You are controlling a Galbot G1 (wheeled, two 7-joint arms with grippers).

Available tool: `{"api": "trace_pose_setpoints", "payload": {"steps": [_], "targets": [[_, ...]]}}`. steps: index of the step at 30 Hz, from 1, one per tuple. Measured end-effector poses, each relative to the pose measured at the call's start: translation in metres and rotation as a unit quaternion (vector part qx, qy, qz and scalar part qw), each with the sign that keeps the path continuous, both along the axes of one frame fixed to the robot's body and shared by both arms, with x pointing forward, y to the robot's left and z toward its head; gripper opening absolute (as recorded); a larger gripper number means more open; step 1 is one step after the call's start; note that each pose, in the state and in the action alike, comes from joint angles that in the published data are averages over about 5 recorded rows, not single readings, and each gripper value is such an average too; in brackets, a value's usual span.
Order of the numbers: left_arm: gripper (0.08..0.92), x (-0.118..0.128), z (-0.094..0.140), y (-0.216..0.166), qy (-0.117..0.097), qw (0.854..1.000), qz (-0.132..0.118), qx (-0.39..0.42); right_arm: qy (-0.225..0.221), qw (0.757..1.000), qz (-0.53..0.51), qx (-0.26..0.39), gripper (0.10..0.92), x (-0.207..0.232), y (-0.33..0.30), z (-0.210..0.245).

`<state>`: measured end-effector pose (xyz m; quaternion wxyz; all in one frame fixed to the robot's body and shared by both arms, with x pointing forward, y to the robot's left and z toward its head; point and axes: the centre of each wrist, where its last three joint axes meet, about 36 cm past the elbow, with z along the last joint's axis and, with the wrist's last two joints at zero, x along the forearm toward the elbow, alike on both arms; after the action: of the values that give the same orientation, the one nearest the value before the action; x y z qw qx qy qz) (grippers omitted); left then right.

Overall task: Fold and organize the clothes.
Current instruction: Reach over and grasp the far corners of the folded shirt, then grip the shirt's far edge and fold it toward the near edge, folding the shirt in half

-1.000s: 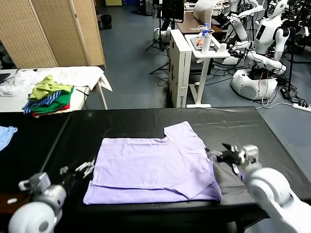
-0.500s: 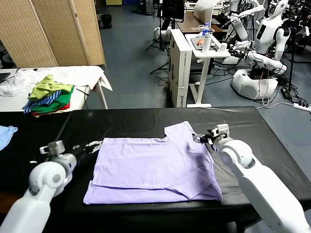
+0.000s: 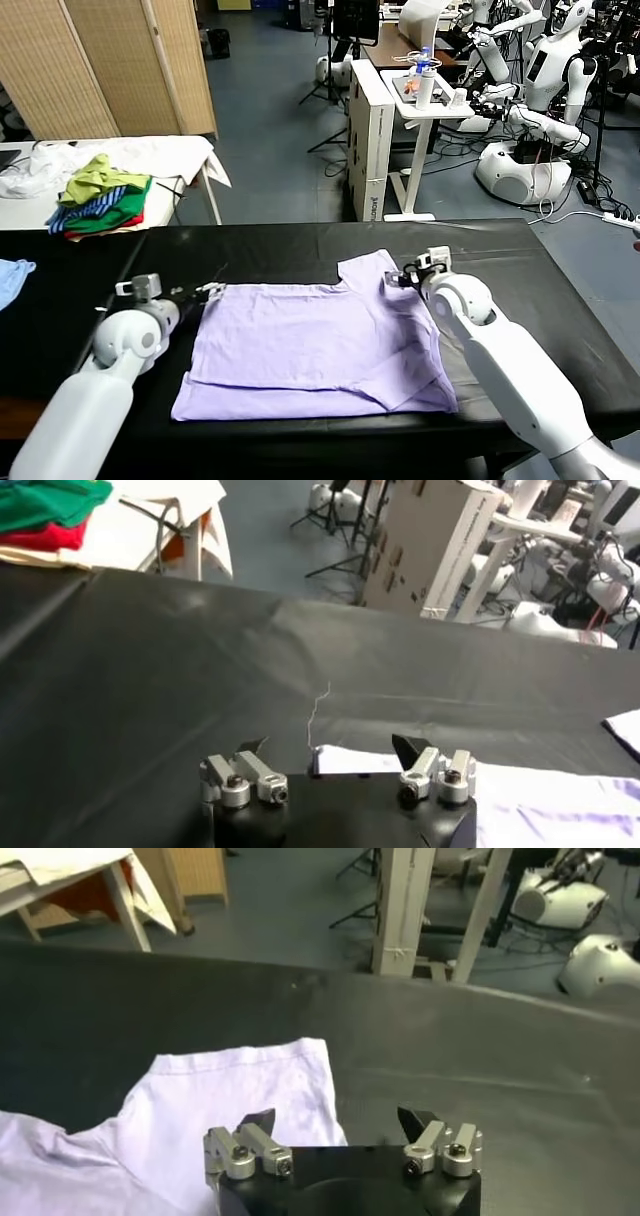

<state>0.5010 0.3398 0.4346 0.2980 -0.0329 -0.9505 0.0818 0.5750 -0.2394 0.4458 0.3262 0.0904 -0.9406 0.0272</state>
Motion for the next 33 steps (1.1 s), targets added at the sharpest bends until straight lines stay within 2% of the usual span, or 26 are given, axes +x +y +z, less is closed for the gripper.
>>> {"api": "trace_pose_setpoints", "payload": {"steps": [4,6,8,12,15,18,21,27,33], "targets": [[0.860,0.000,-0.005,-0.001,0.004,1.000,0.000,0.002,0.001,1.000,0.001,0.002,0.766,0.000,0.002,-0.001],[0.827,-0.001,-0.007,-0.002,0.005,1.000,0.000,0.001,0.001,1.000,0.002,0.003,0.677,0.000,0.002,-0.001],[0.777,-0.003,-0.007,-0.002,0.005,1.000,-0.001,0.001,0.001,1.000,0.003,0.003,0.549,-0.001,0.003,-0.001],[0.569,-0.006,-0.008,-0.003,0.007,1.000,-0.003,0.002,0.001,1.000,0.005,0.004,0.313,-0.002,0.003,-0.002],[0.403,-0.007,-0.009,-0.002,0.008,1.000,-0.005,0.001,0.000,1.000,0.005,0.004,0.199,-0.003,0.002,-0.002],[0.278,-0.007,-0.009,-0.002,0.006,1.000,-0.009,0.000,-0.006,1.000,0.006,0.007,0.160,-0.004,0.001,-0.003],[0.227,-0.006,-0.008,-0.003,0.002,1.000,-0.011,0.000,-0.019,1.000,0.008,0.015,0.153,-0.006,0.001,-0.003],[0.189,-0.007,-0.002,-0.003,-0.008,1.000,-0.012,-0.001,-0.047,0.998,0.014,0.034,0.152,-0.016,-0.004,0.003],[0.162,-0.018,0.009,-0.001,-0.018,1.000,-0.013,0.000,-0.061,0.997,0.020,0.043,0.152,-0.036,-0.015,0.016]]}}
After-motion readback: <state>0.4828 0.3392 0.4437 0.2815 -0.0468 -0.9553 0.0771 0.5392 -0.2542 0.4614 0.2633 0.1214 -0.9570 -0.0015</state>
